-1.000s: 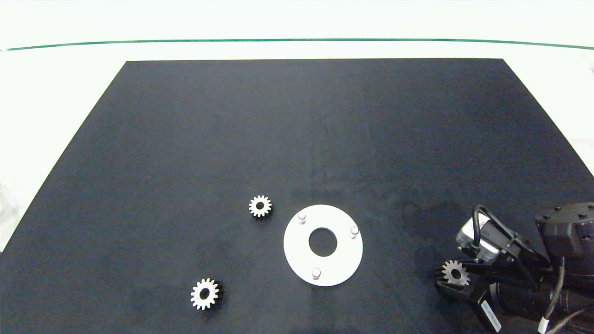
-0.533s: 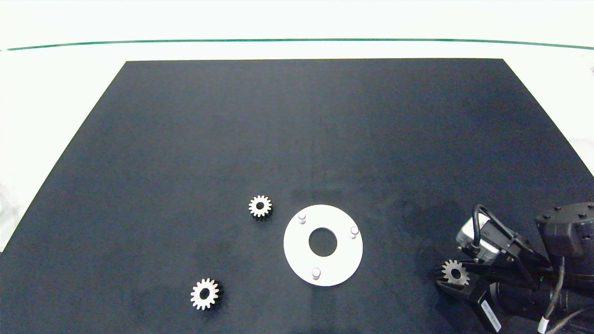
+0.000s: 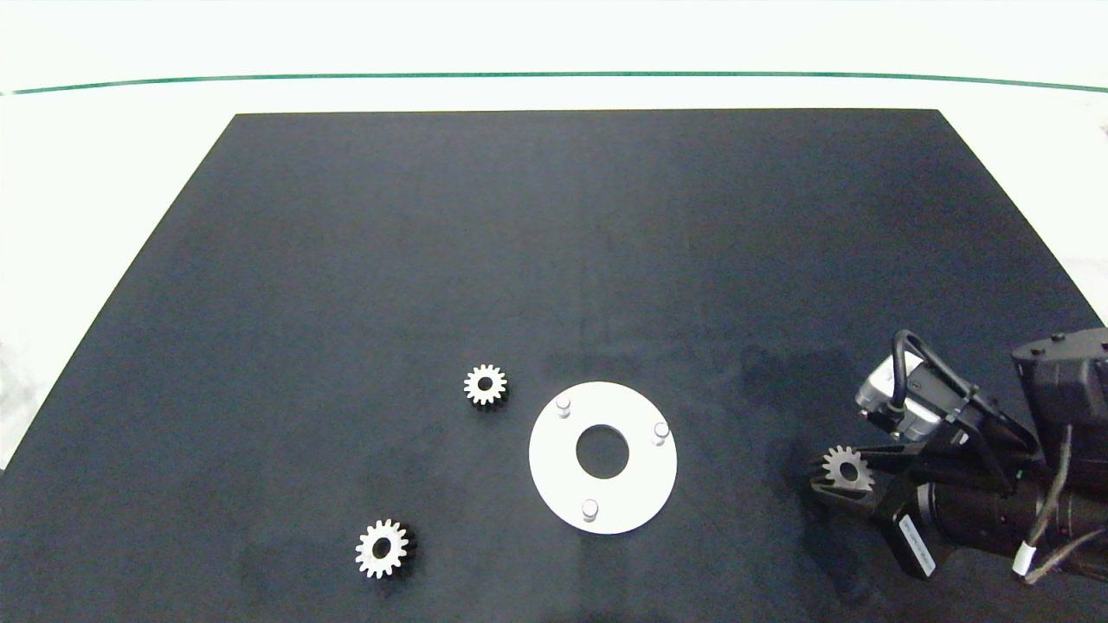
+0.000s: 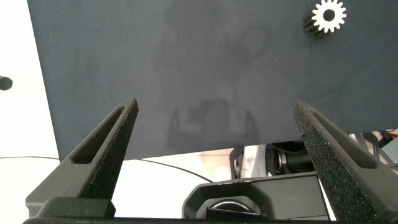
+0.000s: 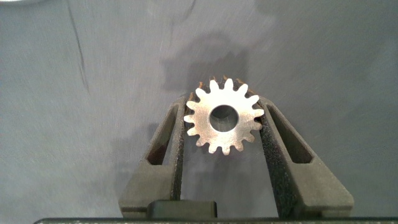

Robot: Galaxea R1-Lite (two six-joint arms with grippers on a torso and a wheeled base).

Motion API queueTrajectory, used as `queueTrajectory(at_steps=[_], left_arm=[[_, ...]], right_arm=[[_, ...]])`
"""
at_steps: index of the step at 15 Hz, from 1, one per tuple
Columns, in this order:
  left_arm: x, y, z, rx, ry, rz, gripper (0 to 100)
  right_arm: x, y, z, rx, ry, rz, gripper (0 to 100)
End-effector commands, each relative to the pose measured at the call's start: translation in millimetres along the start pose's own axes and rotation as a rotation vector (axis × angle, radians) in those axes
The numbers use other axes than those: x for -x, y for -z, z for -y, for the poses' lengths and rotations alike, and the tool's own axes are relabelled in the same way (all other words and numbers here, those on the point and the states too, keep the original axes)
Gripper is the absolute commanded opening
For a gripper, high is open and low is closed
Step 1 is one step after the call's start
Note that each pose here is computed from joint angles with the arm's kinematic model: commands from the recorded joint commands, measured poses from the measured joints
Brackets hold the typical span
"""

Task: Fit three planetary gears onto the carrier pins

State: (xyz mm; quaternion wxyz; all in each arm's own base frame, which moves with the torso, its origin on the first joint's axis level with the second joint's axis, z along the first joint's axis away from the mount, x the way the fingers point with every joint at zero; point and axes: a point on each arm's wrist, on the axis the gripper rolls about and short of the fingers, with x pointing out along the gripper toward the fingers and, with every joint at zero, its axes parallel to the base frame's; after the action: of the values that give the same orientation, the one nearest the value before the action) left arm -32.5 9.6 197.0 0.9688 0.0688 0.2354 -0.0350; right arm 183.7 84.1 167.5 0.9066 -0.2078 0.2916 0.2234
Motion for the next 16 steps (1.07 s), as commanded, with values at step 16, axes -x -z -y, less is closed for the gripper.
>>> queueTrajectory(at_steps=[16], left_arm=[[1.4, 3.8, 0.1, 0.000, -0.003, 0.005, 100]], right_arm=[[-21.8, -88.4, -42.5, 0.123, -0.099, 0.080, 22]])
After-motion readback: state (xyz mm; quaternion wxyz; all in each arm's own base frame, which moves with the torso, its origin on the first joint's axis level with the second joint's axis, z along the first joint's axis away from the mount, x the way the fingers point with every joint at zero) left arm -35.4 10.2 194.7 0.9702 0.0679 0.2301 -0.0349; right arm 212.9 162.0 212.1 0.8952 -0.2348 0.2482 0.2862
